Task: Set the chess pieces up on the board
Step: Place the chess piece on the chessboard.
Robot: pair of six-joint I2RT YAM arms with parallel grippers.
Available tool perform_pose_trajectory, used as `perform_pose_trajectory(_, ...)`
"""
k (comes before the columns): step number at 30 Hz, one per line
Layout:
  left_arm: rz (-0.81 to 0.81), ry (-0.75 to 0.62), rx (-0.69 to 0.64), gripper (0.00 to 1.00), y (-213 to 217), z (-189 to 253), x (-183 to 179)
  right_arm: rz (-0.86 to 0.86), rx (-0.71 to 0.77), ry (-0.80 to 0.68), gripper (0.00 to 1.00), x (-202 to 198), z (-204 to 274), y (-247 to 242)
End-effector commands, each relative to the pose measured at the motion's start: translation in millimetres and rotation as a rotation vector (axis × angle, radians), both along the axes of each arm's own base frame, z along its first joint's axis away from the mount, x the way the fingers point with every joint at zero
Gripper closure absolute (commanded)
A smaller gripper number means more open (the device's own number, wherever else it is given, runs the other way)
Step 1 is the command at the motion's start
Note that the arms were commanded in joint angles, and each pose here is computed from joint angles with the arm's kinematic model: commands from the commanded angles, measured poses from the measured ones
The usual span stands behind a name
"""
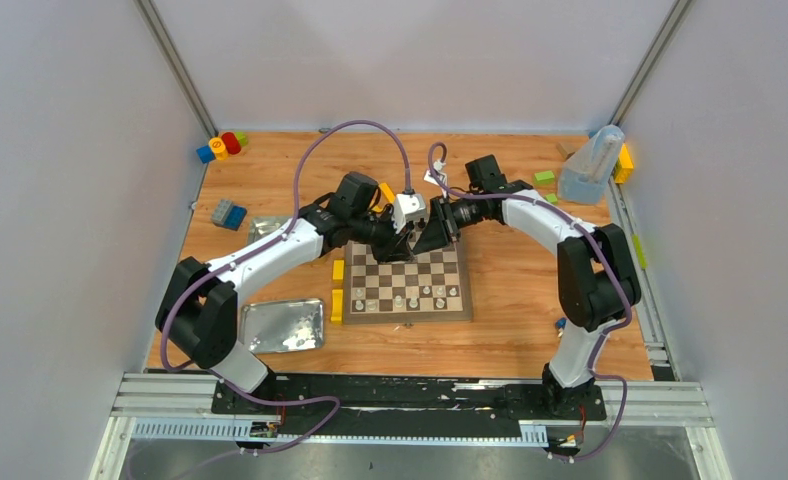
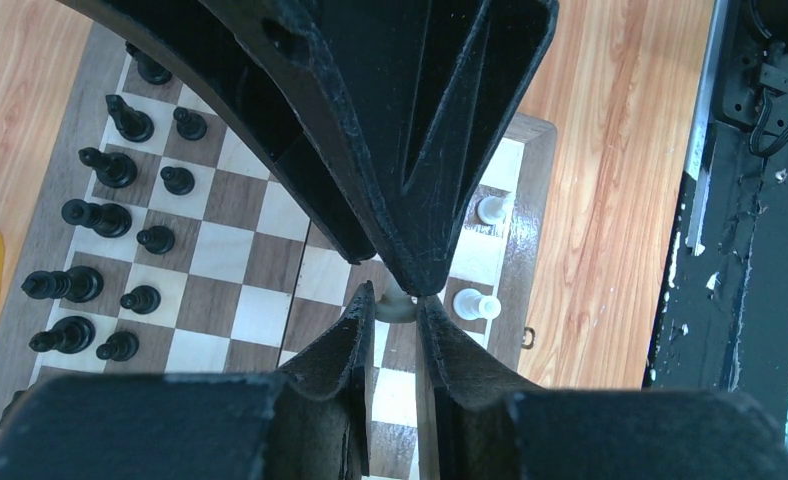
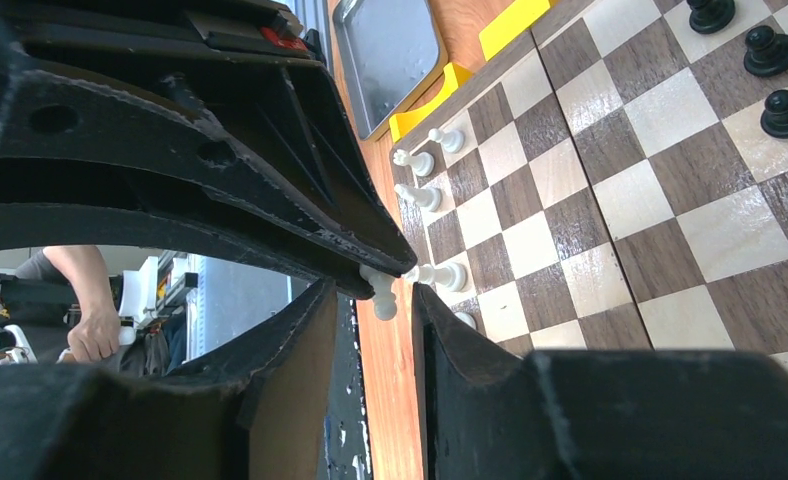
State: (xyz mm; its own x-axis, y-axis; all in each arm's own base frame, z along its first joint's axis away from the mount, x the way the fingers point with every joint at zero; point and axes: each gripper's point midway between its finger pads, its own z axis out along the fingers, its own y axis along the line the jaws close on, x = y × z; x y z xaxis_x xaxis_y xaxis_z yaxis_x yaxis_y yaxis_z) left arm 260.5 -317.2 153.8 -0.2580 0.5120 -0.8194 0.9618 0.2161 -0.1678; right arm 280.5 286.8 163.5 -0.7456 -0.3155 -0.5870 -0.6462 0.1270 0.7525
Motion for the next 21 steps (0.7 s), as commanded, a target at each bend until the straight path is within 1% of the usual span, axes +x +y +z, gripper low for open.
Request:
perform_pose_trajectory(1, -0.010, -0.058, -0.072, 0.88, -6.4, 34.5, 0.4, 0.024, 0.037, -0.027, 0.65, 1.0, 4.4, 3.8)
perform_pose_trajectory(8, -0.004, -0.068, -0.067, 0.88, -5.8, 33.8, 2.2, 0.032, 0.046, -0.020, 0.70, -1.7, 5.1, 3.4)
perform_pose_trajectory(17, 0.006, -0.074, -0.065, 0.88, -5.5, 32.8, 4.2, 0.041, 0.048, 0.002, 0.71, -5.5, -1.6, 3.0)
perform_pose_trajectory(21, 0.007, -0.074, -0.064, 0.88, -5.3, 32.5, 4.3, 0.045, 0.052, 0.005, 0.76, -5.9, -0.9, 3.4)
